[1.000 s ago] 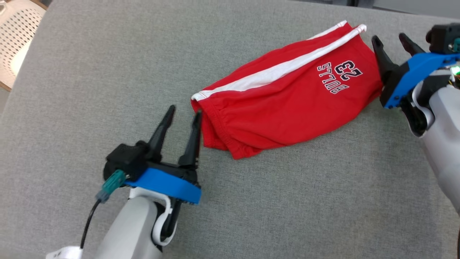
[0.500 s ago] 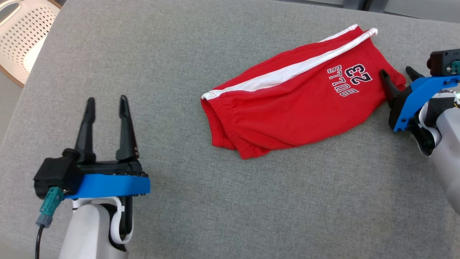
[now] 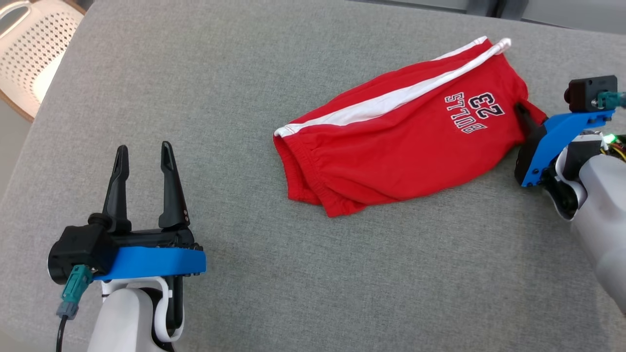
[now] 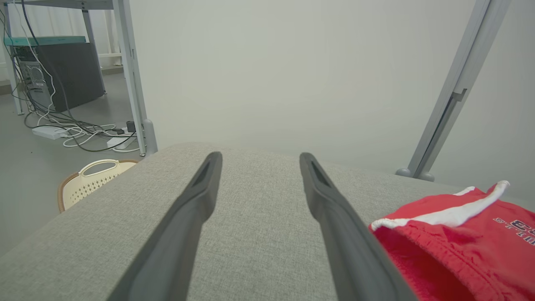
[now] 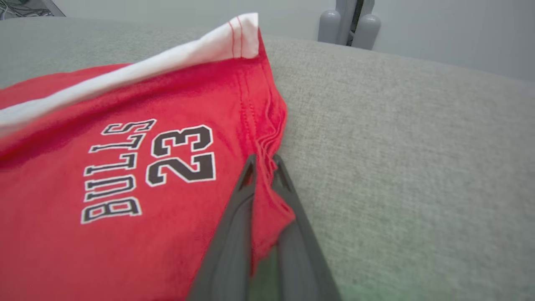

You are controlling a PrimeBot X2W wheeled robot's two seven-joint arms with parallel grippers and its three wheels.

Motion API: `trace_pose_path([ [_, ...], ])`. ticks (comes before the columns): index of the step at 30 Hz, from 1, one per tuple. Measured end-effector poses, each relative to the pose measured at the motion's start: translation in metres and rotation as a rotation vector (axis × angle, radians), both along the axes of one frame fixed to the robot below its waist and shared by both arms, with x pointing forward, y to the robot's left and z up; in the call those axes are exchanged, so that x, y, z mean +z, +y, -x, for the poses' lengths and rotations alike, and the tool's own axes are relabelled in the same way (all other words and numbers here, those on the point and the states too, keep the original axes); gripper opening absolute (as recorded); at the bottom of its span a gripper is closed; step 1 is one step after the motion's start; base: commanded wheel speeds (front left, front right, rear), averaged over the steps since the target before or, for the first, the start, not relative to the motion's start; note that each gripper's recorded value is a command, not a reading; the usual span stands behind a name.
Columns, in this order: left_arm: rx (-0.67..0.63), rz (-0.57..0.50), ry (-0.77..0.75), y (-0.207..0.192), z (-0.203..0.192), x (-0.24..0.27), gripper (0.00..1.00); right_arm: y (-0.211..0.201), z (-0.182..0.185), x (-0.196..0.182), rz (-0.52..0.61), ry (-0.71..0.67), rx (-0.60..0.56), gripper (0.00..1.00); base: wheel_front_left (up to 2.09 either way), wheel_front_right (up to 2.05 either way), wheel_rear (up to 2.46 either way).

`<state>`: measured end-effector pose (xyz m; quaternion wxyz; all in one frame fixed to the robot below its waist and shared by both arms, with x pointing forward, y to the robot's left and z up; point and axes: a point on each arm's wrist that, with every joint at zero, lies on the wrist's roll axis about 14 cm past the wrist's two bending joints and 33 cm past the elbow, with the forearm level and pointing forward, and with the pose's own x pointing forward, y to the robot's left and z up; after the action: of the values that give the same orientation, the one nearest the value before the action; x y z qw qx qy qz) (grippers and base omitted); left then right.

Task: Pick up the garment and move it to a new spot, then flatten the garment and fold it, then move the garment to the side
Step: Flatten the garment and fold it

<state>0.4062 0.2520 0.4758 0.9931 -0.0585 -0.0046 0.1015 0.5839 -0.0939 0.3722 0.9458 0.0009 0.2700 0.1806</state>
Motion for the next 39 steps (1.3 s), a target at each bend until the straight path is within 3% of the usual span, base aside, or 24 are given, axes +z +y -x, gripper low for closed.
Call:
trace_pose_path([
  [12, -0.078, -0.002, -0.037, -0.023, -0.004, 0.011, 1.00, -0.027, 0.042, 0.026, -0.162, -0.094, -0.121, 0.00, 0.00, 0.00, 0.00],
  [24, -0.173, 0.002, -0.049, -0.053, -0.001, 0.014, 1.00, -0.111, 0.111, 0.029, -0.231, -0.108, -0.347, 0.00, 0.00, 0.00, 0.00],
  [31, -0.201, 0.006, -0.062, -0.061, 0.001, 0.019, 1.00, -0.162, 0.134, 0.034, -0.232, -0.132, -0.481, 0.00, 0.00, 0.00, 0.00],
  [39, -0.211, 0.007, -0.069, -0.064, 0.003, 0.022, 1.00, -0.156, 0.137, 0.035, -0.283, -0.140, -0.509, 0.00, 0.00, 0.00, 0.00],
])
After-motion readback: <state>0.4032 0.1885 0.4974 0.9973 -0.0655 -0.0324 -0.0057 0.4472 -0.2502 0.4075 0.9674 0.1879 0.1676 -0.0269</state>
